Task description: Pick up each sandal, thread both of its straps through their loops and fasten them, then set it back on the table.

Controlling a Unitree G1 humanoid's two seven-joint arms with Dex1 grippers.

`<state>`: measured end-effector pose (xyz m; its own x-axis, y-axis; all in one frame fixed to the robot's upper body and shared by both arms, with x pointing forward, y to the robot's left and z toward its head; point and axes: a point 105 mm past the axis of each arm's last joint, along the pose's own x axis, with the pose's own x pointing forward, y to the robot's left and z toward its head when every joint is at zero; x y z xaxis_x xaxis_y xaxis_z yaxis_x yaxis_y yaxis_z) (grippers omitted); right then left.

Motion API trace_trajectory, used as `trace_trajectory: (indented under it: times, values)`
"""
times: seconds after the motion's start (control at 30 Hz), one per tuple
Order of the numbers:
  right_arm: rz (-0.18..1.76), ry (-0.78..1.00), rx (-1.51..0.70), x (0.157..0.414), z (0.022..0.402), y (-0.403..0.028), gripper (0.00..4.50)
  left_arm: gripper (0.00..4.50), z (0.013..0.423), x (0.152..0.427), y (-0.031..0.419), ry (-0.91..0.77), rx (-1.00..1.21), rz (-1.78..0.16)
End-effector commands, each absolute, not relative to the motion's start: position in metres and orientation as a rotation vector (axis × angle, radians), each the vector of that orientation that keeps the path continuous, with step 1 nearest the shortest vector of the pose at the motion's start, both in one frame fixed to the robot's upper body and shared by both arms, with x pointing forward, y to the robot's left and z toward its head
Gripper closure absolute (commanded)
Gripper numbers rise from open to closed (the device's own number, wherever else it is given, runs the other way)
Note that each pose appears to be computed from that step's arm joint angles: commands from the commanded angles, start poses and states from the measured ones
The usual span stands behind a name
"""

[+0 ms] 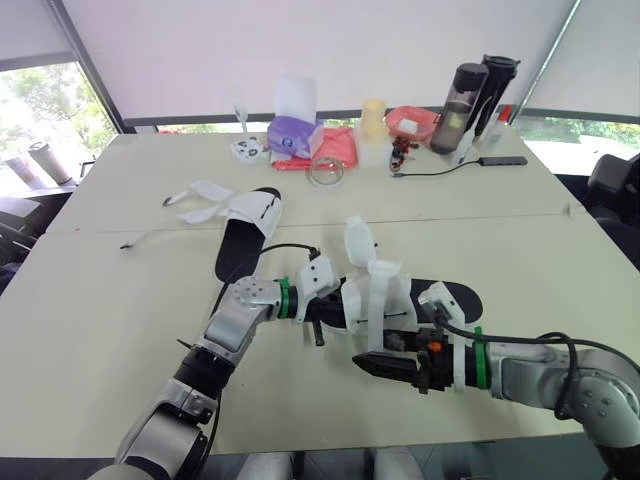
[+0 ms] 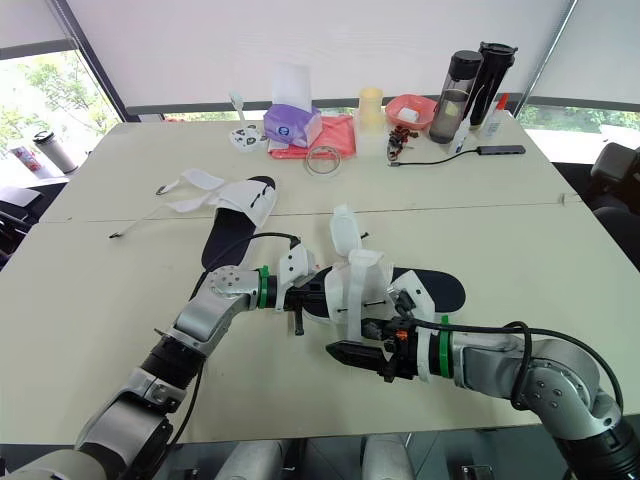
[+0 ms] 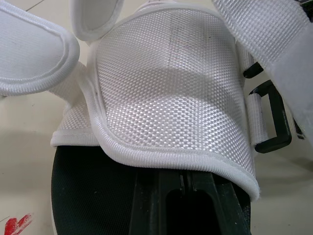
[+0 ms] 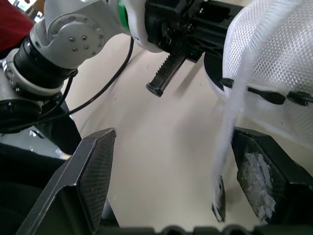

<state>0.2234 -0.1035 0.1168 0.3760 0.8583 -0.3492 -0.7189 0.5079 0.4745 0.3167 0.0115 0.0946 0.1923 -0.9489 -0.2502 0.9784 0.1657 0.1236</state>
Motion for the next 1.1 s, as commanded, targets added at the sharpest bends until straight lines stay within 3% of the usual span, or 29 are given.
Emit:
trace_trajectory:
  times: [0.03,0.2,0.23,0.43,0.53,0.7,0.83,1.1]
  values:
    - [0.997,0.566,0.268,0.232,0.124,-0.104,1.51,4.50,0.092,0.315,0.010,0.138,0.283,-1.382]
    - [1.000,0.572,0.273,0.231,0.125,-0.104,4.14,4.50,0.092,0.314,0.011,0.138,0.280,-1.381]
    - [1.002,0.577,0.268,0.230,0.125,-0.104,4.42,4.50,0.092,0.314,0.011,0.138,0.279,-1.380]
    - [1.074,0.501,0.217,0.228,0.144,-0.113,4.42,4.50,0.090,0.313,0.012,0.130,0.334,-1.388]
    - [1.062,0.377,0.239,0.250,0.175,-0.129,4.42,4.50,0.090,0.313,0.012,0.126,0.349,-1.391]
    - [1.016,0.331,0.230,0.275,0.189,-0.145,4.42,4.50,0.091,0.315,0.010,0.118,0.346,-1.391]
    - [1.016,0.366,0.295,0.295,0.192,-0.150,4.42,4.50,0.092,0.316,0.009,0.113,0.339,-1.385]
    - [1.090,0.491,0.307,0.297,0.184,-0.149,4.42,4.50,0.090,0.314,0.011,0.120,0.322,-1.369]
